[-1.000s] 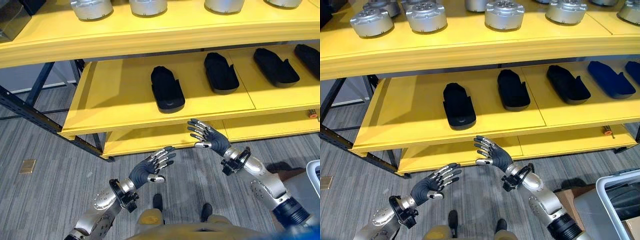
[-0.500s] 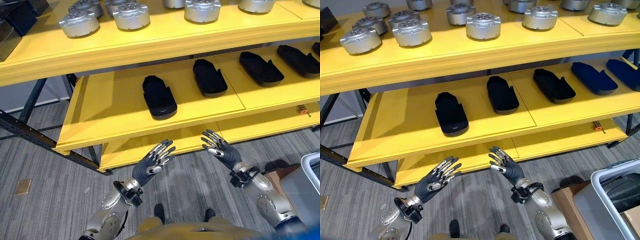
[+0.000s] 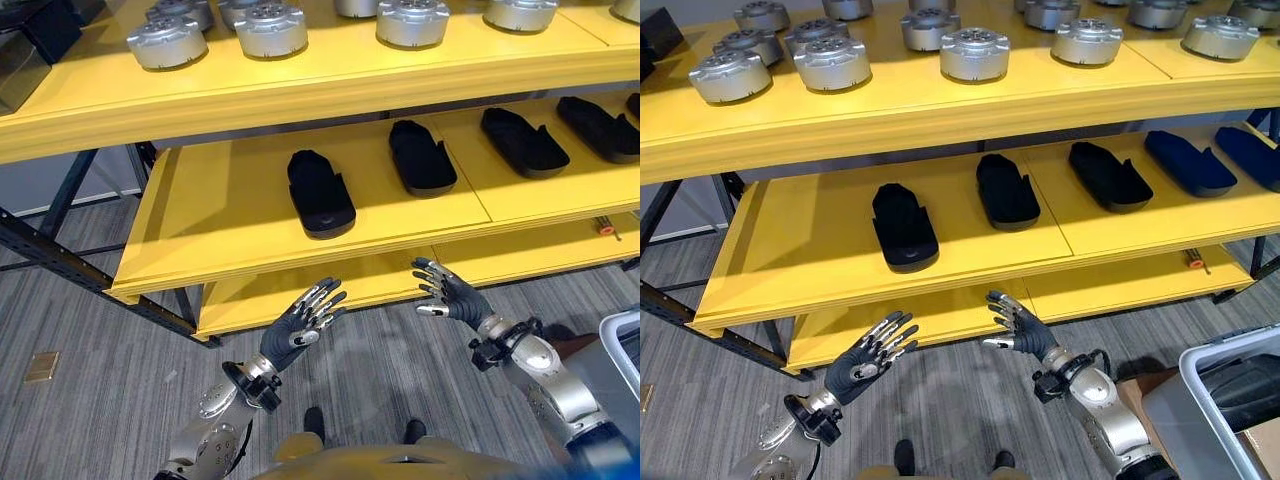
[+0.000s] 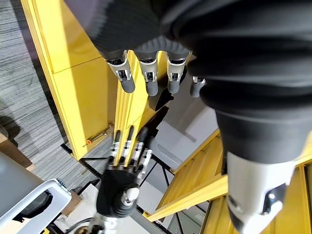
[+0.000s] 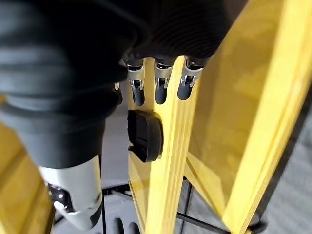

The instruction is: Move parts from the plastic box to the shelf.

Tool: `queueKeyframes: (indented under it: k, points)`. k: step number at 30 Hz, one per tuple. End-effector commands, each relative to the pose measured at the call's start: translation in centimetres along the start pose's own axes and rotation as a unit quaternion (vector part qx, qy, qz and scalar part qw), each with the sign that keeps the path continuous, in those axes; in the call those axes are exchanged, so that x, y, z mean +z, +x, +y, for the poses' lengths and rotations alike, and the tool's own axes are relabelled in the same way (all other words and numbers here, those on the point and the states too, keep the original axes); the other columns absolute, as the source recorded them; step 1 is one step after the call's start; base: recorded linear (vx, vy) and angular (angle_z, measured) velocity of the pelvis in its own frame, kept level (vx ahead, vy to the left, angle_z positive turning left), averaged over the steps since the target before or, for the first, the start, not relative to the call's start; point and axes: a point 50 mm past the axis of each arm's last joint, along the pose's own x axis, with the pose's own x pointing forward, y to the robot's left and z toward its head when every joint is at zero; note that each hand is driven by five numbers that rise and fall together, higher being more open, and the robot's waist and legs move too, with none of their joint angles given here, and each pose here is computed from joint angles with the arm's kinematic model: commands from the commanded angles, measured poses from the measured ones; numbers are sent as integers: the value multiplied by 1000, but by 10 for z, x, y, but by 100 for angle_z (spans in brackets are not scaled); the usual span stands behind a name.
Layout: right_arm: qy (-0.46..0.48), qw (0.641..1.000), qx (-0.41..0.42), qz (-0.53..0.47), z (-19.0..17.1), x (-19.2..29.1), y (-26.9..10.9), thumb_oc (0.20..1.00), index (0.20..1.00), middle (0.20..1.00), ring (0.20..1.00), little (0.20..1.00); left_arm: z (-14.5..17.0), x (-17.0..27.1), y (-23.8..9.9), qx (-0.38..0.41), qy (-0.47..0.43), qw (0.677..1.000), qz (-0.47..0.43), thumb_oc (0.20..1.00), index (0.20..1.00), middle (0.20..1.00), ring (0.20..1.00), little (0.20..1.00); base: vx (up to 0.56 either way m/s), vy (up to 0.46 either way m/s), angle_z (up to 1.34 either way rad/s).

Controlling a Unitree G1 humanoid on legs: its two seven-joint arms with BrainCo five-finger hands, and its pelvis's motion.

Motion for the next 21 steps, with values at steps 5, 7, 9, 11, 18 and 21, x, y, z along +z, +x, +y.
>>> queueKeyframes:
  k: [5,7,9,11,18,21]
  points:
    - [-173,976,88,-93,14,48,20,1000,1000,1000,1000,1000,9,23,1,12,30,999,-22,1000,1000,1000,1000,1000,-52,19,3]
    - [-252,957,97,-105,16,58,24,1000,1000,1000,1000,1000,10,22,-2,20,34,999,-22,1000,1000,1000,1000,1000,-71,32,6]
    - [-313,936,108,-121,15,73,33,1000,1000,1000,1000,1000,13,30,-1,25,37,998,-38,1000,1000,1000,1000,1000,-169,40,6]
    - [-334,928,106,-127,14,78,36,1000,1000,1000,1000,1000,13,32,1,23,41,998,-43,1000,1000,1000,1000,1000,-147,17,16]
    - [-437,886,92,-125,7,96,49,1000,1000,1000,1000,1000,12,44,6,3,62,997,-52,1000,1000,1000,1000,1000,-107,-5,14]
    - [-471,870,80,-121,3,102,52,1000,1000,1000,1000,1000,10,49,8,0,69,996,-57,1000,1000,1000,1000,1000,-33,10,7]
